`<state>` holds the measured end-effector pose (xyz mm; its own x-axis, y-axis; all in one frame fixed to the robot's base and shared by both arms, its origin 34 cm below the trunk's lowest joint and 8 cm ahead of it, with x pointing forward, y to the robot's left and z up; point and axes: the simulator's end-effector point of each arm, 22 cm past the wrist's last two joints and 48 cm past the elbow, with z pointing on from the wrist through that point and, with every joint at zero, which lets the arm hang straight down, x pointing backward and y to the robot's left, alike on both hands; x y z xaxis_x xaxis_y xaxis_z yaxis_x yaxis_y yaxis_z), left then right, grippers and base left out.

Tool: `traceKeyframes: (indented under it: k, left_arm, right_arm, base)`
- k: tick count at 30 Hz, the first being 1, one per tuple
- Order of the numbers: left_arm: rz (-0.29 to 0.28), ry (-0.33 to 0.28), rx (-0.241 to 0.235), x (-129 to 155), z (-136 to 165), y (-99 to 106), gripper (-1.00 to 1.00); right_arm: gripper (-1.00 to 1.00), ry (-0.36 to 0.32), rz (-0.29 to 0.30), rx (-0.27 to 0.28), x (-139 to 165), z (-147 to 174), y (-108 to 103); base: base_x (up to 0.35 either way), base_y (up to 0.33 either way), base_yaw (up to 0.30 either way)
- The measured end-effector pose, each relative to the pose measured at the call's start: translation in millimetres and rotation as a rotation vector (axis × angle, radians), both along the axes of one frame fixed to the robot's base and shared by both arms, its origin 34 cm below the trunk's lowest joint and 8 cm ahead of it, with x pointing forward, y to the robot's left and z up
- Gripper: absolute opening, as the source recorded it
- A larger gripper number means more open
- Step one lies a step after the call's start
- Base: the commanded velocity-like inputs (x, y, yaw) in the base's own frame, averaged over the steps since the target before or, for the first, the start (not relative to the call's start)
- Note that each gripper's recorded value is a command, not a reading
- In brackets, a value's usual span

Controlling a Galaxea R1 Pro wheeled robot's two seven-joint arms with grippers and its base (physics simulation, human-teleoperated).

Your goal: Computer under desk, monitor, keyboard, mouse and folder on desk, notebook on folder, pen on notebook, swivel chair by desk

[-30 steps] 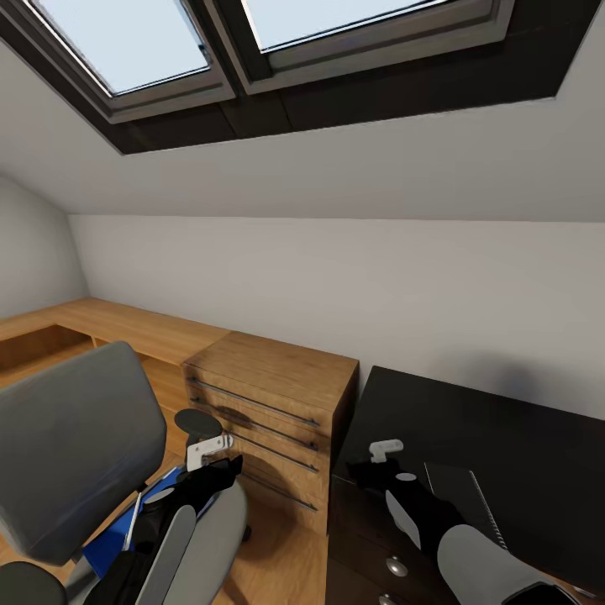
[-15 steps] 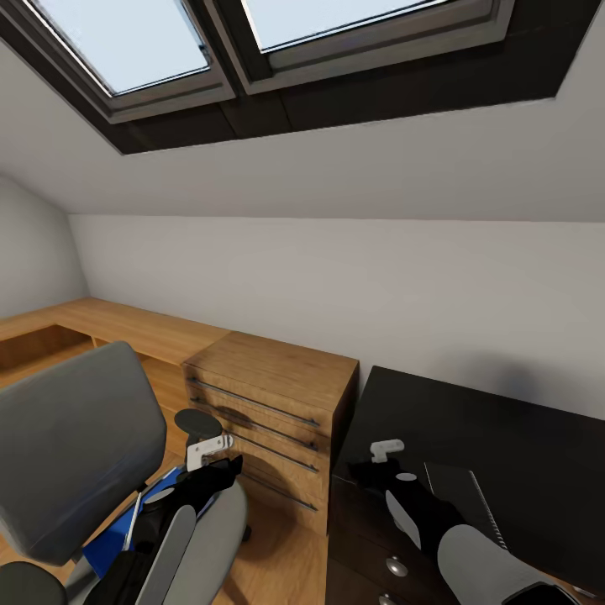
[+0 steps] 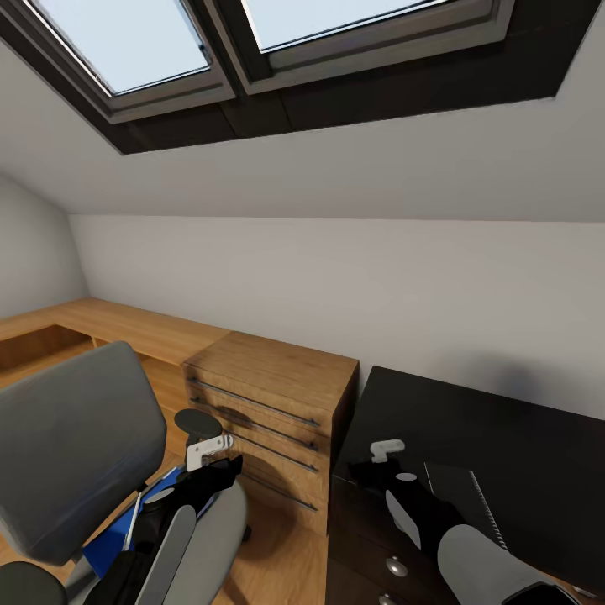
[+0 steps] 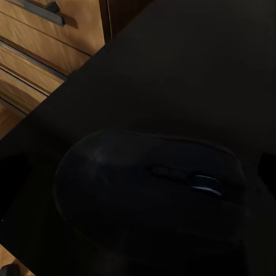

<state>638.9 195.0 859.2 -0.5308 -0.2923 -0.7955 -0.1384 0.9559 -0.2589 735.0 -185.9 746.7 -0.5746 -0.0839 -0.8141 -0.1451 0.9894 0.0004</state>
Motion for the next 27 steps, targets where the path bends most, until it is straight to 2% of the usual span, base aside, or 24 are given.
traceKeyframes:
  k: [11,27]
  left_arm:
    - [-0.001,0.0,0.0,-0.3,-11.5,-0.5,1.0]
    - [-0.001,0.0,0.0,-0.4,-11.6,-0.6,1.0]
  right_arm:
    - [1.0,-0.001,0.0,0.0,-0.1,-11.2,0.1]
    - [1.0,-0.001,0.001,0.001,-0.1,-11.1,0.7]
  base:
    - [0.0,0.0,0.0]
    - [0.0,0.0,0.0]
